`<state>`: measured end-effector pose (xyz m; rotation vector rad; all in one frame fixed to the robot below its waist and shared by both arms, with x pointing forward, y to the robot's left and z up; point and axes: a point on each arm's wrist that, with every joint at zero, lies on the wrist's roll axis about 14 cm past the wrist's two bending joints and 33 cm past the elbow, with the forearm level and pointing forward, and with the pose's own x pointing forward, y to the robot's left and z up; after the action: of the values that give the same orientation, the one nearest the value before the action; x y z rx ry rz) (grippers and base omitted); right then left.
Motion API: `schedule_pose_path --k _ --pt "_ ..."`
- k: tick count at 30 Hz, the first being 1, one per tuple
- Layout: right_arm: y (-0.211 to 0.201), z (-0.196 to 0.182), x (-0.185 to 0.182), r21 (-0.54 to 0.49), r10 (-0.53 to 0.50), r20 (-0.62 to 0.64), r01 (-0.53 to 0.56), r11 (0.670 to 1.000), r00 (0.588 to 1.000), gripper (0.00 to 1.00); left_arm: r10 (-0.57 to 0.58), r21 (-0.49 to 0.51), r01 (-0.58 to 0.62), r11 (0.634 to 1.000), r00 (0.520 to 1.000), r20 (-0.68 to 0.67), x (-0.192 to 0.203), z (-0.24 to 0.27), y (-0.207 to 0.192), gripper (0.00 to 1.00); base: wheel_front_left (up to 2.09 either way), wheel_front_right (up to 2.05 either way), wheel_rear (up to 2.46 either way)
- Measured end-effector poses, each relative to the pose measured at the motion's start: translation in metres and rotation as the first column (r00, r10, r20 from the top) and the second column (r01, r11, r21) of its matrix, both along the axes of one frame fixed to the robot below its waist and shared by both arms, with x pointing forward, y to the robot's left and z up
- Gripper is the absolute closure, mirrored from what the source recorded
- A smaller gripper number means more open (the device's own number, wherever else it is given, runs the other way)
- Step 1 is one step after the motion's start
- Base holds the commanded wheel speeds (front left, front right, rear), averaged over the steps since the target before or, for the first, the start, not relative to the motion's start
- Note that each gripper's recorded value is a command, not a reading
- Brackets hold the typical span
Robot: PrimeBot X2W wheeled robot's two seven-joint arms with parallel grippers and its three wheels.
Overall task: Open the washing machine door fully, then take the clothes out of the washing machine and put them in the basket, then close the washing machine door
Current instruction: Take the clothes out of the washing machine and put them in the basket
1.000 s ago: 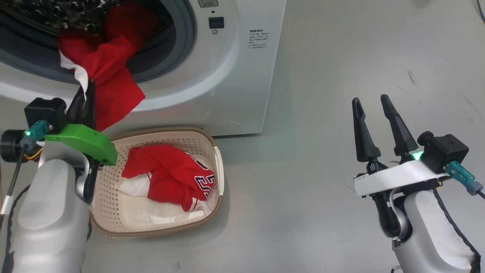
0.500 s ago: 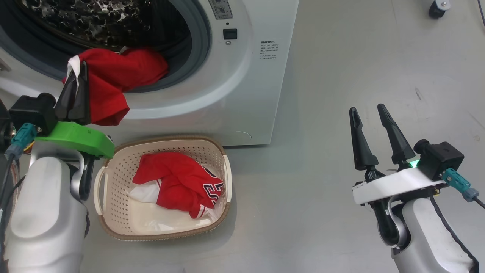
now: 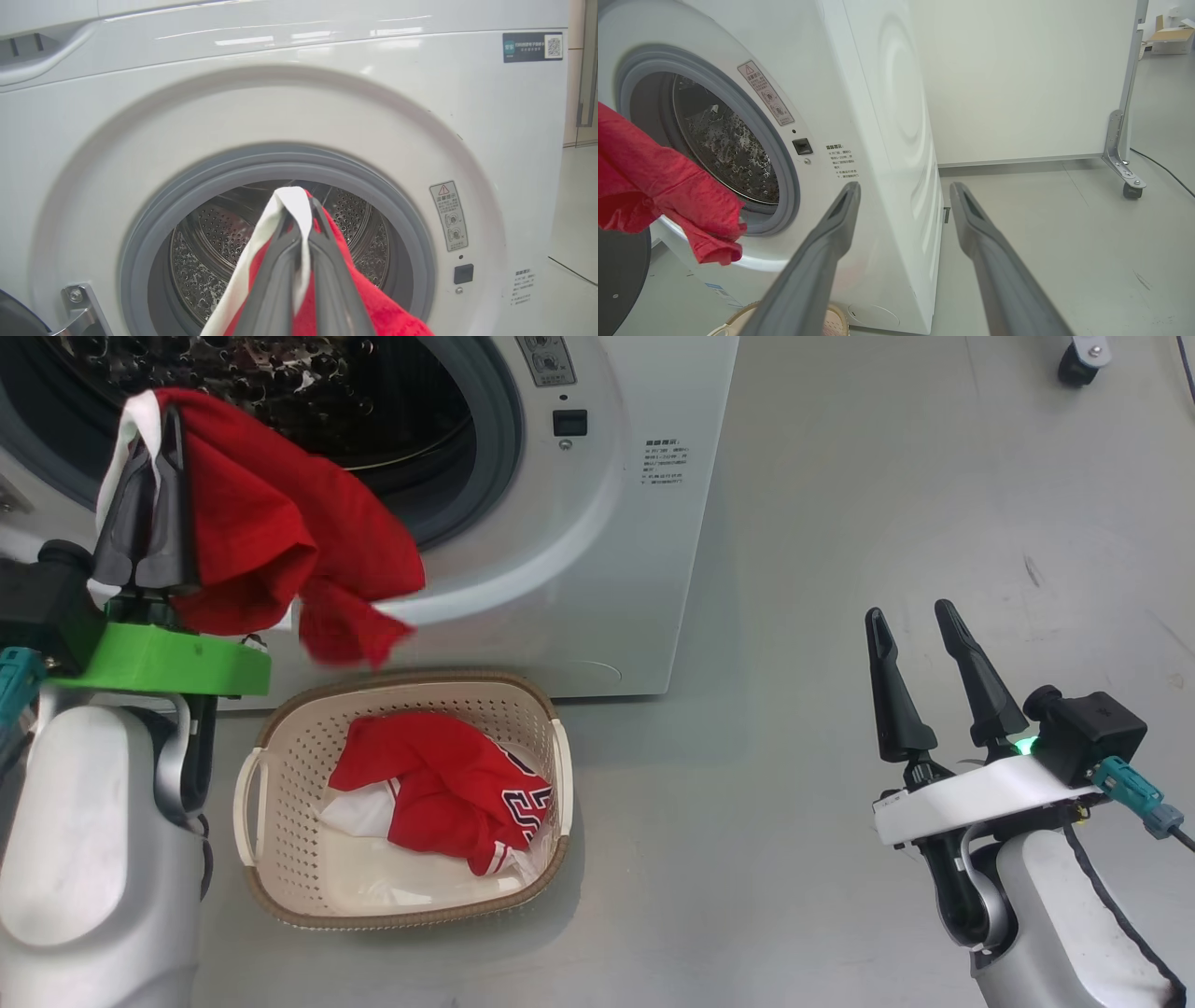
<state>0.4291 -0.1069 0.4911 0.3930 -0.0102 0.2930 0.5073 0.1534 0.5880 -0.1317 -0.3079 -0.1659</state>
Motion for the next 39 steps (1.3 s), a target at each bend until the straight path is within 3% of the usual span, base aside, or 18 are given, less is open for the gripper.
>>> schedule_pose_path --k 8,18,30,39 --pt "-0.001 0.0 0.0 -0.001 -0.001 0.0 0.001 1.0 1.0 0.0 0.007 0.001 -0.007 1.0 0.992 0.127 -0.009 0.039 -0.001 1.0 0.0 0.0 0.0" --pt "-0.001 0.0 -0.001 -0.007 0.004 0.001 -0.004 1.0 1.0 0.0 0.001 0.002 -0.002 1.0 0.988 0.155 -0.022 0.044 -0.005 1.0 0.0 0.0 0.0" --pt "0.001 -0.005 0.0 -0.008 0.011 -0.009 -0.011 1.0 1.0 0.0 -0.021 0.014 0.02 1.0 0.998 0.061 -0.029 0.009 -0.013 1.0 0.0 0.0 0.0" --pt "-0.002 -0.02 0.004 -0.005 0.004 -0.047 -0.005 1.0 0.999 0.0 -0.041 0.071 0.049 0.996 0.993 -0.107 -0.023 -0.047 -0.021 1.0 0.0 0.0 0.0"
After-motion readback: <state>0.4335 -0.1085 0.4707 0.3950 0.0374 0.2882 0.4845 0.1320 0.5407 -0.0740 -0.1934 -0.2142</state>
